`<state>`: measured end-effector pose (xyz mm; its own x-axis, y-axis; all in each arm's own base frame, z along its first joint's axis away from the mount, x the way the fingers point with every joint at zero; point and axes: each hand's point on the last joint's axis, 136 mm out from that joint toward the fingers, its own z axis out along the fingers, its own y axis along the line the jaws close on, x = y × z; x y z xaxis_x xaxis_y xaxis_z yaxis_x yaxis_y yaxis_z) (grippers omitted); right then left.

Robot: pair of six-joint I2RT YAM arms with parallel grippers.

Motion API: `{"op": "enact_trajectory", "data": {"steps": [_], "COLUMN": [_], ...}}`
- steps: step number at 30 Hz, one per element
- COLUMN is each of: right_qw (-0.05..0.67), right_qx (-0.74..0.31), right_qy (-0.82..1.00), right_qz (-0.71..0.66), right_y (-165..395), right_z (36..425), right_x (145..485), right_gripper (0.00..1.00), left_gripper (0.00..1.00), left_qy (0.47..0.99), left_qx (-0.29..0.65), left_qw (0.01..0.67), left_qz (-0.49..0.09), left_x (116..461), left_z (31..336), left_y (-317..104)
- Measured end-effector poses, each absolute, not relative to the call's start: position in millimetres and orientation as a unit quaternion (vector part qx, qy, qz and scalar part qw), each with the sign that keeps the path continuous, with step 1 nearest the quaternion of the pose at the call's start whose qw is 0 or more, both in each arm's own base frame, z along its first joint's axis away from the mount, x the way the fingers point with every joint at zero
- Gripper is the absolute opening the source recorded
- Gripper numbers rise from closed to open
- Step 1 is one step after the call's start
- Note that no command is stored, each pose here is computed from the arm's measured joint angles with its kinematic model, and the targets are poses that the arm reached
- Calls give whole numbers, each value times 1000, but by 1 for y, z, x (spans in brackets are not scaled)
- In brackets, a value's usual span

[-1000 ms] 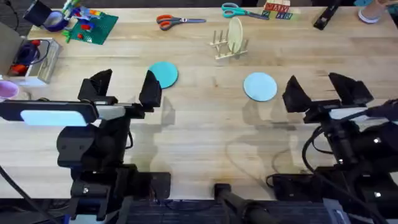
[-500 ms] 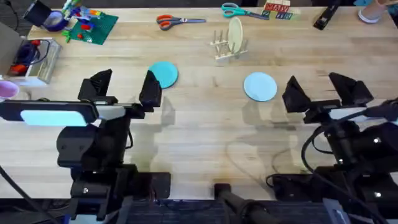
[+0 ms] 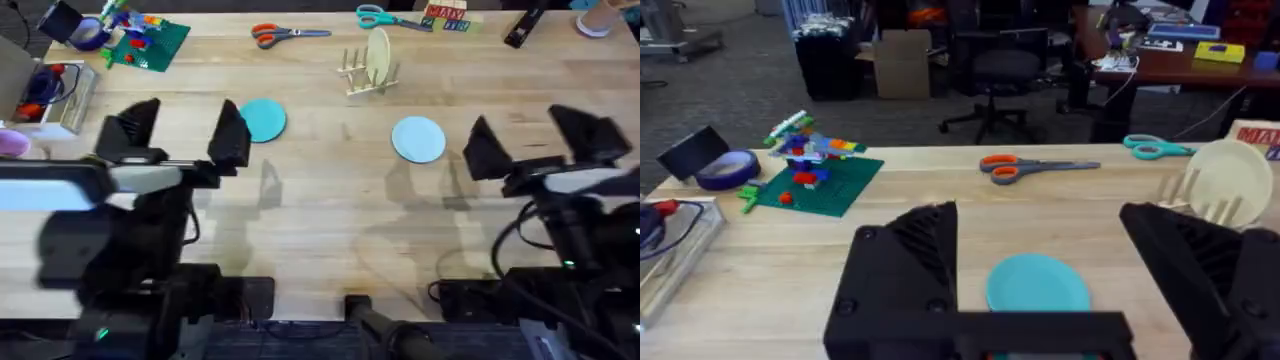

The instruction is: Pick up the plates from the table one by one and place each into a slot on the dish rack.

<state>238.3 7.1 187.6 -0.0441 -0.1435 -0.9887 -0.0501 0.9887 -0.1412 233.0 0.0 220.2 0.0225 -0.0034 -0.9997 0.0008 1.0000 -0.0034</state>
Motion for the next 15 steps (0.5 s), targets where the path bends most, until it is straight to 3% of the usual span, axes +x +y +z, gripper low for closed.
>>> {"op": "enact_trajectory", "data": {"steps": [6, 9, 10, 15], "right_qw": [708, 696, 678, 645], "right_qx": [-61, -59, -59, -61], "right_qy": [702, 715, 731, 761], "right_qz": [-43, -44, -43, -41], "right_y": [4, 3, 3, 3], "right_z": [238, 255, 272, 300], "right_x": [226, 218, 211, 204], "right_gripper": [993, 993, 993, 993], "left_gripper": [993, 993, 993, 993], "left_qy": [706, 710, 723, 760], "left_qx": [-7, -10, -13, -14], "left_qw": [708, 704, 691, 650], "left_qz": [-4, -2, 1, 3], "left_x": [205, 193, 188, 191], "left_z": [267, 291, 312, 336], "left_y": [1, 2, 3, 4]}}
